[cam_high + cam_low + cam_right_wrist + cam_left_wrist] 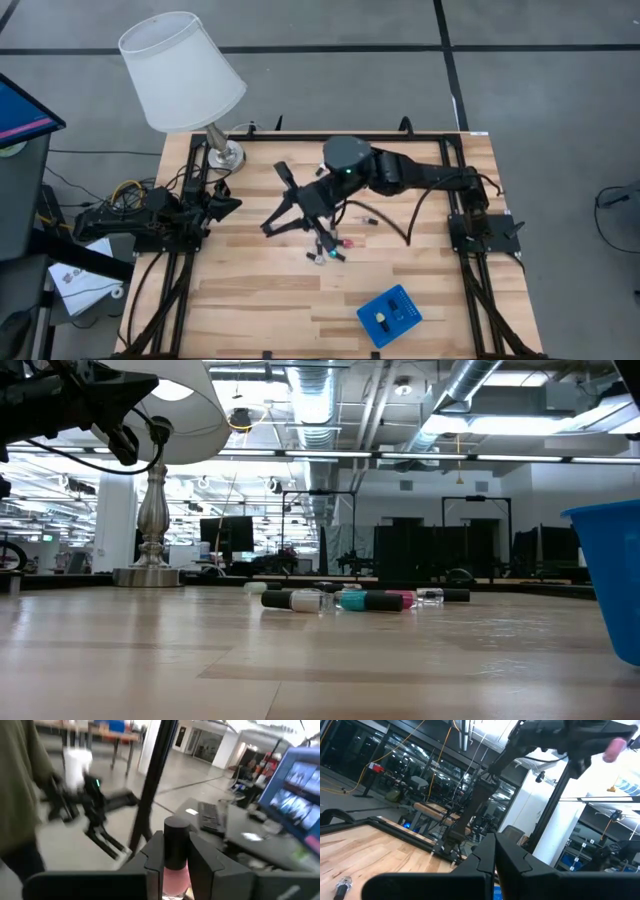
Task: Pick & Place Nail Polish
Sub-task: Put the pink nail polish into the blue bin
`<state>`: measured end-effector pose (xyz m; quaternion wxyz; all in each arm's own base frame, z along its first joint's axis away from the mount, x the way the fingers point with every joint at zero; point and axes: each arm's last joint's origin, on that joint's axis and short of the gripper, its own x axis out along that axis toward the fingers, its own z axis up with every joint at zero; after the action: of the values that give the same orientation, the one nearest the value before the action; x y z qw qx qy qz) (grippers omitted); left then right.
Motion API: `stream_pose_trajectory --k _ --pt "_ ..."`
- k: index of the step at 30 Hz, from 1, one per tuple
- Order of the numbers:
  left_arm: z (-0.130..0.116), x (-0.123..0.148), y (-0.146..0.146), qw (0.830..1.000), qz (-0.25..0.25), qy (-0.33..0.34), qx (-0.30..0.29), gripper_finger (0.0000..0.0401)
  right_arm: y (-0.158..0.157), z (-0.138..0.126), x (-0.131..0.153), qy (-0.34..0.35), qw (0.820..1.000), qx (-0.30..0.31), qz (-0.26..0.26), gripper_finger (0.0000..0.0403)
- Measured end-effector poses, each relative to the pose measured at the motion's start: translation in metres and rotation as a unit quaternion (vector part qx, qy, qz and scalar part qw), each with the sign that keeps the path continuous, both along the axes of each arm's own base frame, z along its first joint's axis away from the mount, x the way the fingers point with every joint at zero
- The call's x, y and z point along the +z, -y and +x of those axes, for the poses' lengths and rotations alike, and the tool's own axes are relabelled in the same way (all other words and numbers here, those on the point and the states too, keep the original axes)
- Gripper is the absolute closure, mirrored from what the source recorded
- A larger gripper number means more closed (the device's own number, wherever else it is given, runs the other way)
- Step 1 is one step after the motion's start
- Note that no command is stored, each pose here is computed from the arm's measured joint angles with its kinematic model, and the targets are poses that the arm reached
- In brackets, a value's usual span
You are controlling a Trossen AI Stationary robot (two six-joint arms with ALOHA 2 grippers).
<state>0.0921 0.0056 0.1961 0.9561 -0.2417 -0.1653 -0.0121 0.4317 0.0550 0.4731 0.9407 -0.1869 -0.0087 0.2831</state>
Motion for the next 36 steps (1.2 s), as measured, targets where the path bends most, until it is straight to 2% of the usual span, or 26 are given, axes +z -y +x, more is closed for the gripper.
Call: stream_pose_trajectory --k 4,7,12,16,20,23,25,27,28,29,30,36 --pt "0.0 0.0 0.0 1.0 0.0 0.0 0.0 0.04 0.011 0.001 -0.002 0.061 0.991 0.002 -0.117 0.0357" --pt "0.0 0.0 0.0 1.0 0.0 0.0 0.0 0.04 0.018 0.002 -0.002 0.124 0.967 0.005 -0.223 0.0357" --pt "0.0 0.0 0.0 1.0 0.0 0.0 0.0 0.04 0.021 0.003 0.003 0.235 0.893 -0.01 -0.383 0.0357" --pt "0.0 0.0 0.0 1.0 0.0 0.0 0.0 0.04 0.017 0.003 0.015 0.34 0.813 -0.028 -0.471 0.0357" --pt "0.0 0.0 0.0 1.0 0.0 0.0 0.0 0.04 0.007 0.0 0.03 0.433 0.712 -0.077 -0.548 0.0357" --pt "0.0 0.0 0.0 1.0 0.0 0.0 0.0 0.04 -0.001 -0.002 0.037 0.465 0.619 -0.119 -0.621 0.0357" --pt "0.0 0.0 0.0 1.0 0.0 0.0 0.0 0.04 -0.006 -0.004 0.041 0.466 0.532 -0.156 -0.69 0.0357" --pt "0.0 0.0 0.0 1.0 0.0 0.0 0.0 0.04 -0.009 -0.005 0.044 0.445 0.43 -0.189 -0.762 0.0357" --pt "0.0 0.0 0.0 1.0 0.0 0.0 0.0 0.04 -0.009 -0.005 0.045 0.427 0.392 -0.201 -0.79 0.0357" --pt "0.0 0.0 0.0 1.0 0.0 0.0 0.0 0.04 -0.008 -0.005 0.045 0.413 0.38 -0.209 -0.801 0.0357" --pt "0.0 0.0 0.0 1.0 0.0 0.0 0.0 0.04 -0.007 -0.005 0.046 0.407 0.377 -0.214 -0.804 0.0357" --pt "0.0 0.0 0.0 1.0 0.0 0.0 0.0 0.04 -0.007 -0.004 0.044 0.401 0.376 -0.205 -0.81 0.0357"
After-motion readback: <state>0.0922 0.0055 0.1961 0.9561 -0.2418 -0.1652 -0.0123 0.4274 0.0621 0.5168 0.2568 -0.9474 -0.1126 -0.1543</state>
